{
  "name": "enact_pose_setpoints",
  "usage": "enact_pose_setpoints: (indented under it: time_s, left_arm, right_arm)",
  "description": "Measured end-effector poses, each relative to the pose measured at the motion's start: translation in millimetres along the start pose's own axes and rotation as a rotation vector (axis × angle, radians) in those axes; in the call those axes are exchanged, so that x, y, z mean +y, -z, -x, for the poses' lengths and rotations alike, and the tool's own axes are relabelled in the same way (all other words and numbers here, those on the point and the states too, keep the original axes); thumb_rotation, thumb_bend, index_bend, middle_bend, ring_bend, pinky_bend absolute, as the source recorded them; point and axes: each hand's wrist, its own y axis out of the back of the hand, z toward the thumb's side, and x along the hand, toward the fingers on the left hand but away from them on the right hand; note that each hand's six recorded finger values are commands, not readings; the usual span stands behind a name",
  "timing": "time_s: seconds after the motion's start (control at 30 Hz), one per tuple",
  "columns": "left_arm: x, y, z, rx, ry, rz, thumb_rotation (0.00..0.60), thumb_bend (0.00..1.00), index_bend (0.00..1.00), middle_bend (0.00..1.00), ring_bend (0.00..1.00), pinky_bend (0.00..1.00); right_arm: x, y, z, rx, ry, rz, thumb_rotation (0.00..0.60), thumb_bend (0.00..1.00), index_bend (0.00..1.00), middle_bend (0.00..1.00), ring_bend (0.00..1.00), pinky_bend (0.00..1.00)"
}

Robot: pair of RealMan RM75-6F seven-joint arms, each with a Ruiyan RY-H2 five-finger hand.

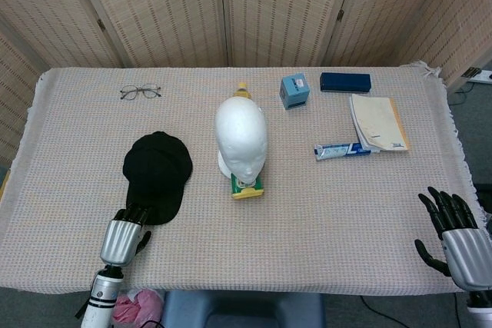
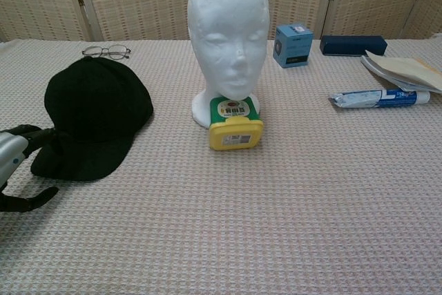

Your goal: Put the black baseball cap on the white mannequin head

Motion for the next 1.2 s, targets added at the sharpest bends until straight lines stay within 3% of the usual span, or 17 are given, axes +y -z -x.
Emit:
enact_pose_setpoints:
  time_s: [0.63, 1.2]
  left_arm:
    - [-11, 9, -10, -0.012, -0.031, -0.113, 0.600, 0.31, 0.27, 0.41, 0.26, 0.44]
    - [-22, 13, -20, -0.008, -0.045, -0.108, 0.600, 0.31, 0.28, 0.41, 0.26, 0.44]
  right_arm:
    - [-1, 0, 0, 0.000, -0.008, 0.001, 0.600, 0.29, 0.00, 0.00, 0.00, 0.00]
    - [-1, 1, 2, -0.012, -0.008, 0.000, 0.600, 0.29, 0.00, 0.00, 0.00, 0.00]
